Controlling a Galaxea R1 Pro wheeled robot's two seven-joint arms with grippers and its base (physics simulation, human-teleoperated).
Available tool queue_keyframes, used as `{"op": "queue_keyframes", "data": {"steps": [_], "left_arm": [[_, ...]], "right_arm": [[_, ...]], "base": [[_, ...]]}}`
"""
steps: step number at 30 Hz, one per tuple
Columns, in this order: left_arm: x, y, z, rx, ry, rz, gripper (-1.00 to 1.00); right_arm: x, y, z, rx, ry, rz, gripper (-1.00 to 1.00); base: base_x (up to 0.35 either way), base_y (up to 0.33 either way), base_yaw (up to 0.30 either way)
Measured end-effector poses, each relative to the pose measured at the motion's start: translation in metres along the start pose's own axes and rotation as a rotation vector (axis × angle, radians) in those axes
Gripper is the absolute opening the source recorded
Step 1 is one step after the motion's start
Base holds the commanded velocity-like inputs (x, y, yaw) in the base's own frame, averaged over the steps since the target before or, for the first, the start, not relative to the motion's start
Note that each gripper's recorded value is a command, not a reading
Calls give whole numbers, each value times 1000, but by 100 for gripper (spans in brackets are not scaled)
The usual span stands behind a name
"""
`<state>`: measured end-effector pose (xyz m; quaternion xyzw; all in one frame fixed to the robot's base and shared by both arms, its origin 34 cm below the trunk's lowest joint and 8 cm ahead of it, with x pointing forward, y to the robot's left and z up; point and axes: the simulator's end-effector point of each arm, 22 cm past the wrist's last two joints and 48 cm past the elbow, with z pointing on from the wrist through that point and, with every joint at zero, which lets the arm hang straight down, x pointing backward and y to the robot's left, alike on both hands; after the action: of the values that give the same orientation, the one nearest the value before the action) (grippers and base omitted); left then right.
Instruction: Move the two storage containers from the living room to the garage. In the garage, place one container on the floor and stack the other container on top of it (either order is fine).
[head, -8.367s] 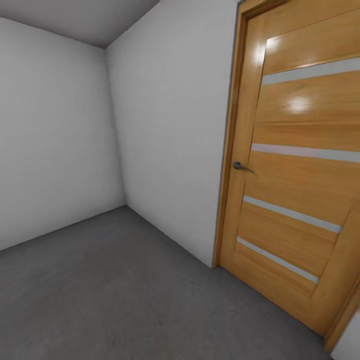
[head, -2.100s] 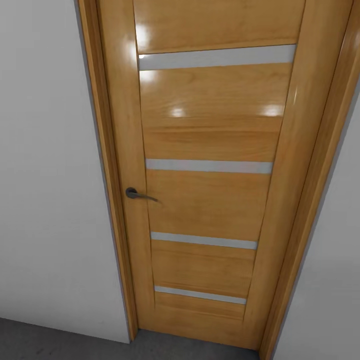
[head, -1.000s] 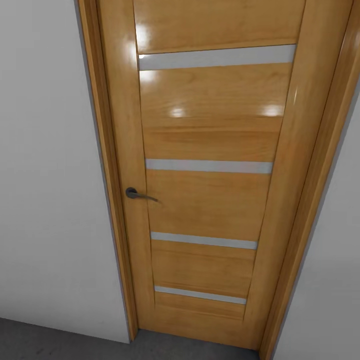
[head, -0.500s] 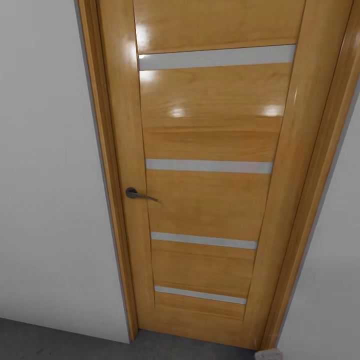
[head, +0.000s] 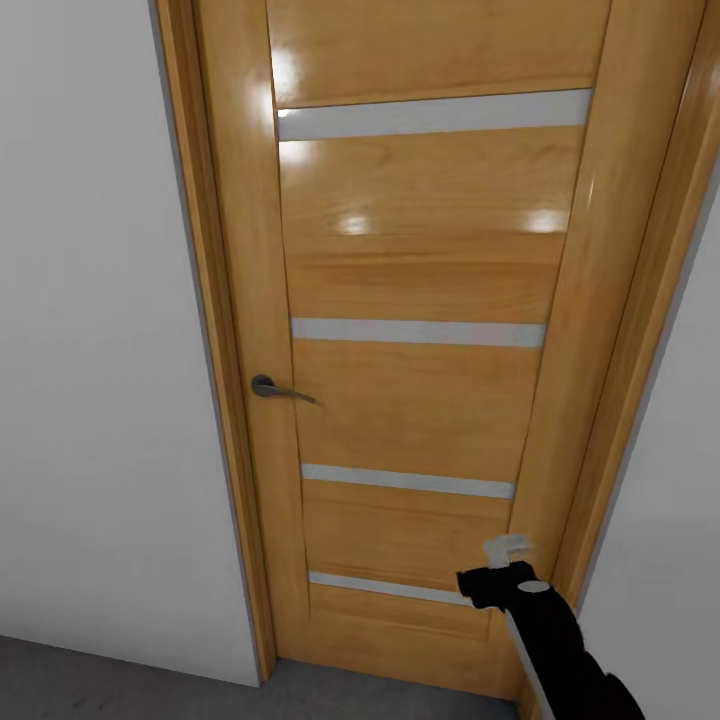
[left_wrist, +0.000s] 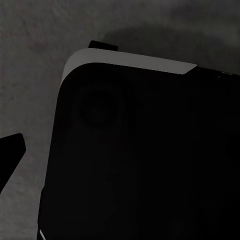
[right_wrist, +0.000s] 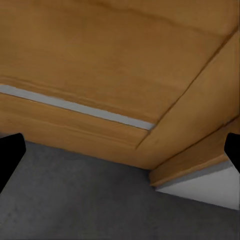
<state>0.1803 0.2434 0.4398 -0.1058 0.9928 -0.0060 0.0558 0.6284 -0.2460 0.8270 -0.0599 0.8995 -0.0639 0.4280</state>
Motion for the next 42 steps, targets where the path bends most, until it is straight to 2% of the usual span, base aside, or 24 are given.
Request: {"op": "queue_keyframes", "data": {"steps": [6,8,11,12,13,14,18,27,42], "left_arm": [[0,0,0,0,0,0,100],[0,-1,0,1,0,0,100],[0,-1,0,1,0,1,100],[0,-1,0,1,0,1,100],[0,-1,0,1,0,1,100],[0,-1,0,1,0,1,100],[0,-1,0,1,0,2,100],[0,-1,0,1,0,2,100],[0,-1,0,1,0,2,100]], "right_arm": [[-72,14,-9,-4,-63,-61,100],[-116,24,-20,9,-105,-118,100],[-148,55,-33,4,-159,-195,100],[-161,73,-42,15,-189,-247,100],[-176,91,-54,57,-229,-316,100],[-185,98,-61,90,-255,-355,100],[-201,96,-74,187,-302,-435,100],[-208,92,-78,225,-323,-462,100],[-218,95,-85,222,-372,-464,100]], "base": [[0,0,0],[0,0,0],[0,0,0],[0,0,0],[0,0,0],[0,0,0],[0,0,0],[0,0,0],[0,0,0]]}}
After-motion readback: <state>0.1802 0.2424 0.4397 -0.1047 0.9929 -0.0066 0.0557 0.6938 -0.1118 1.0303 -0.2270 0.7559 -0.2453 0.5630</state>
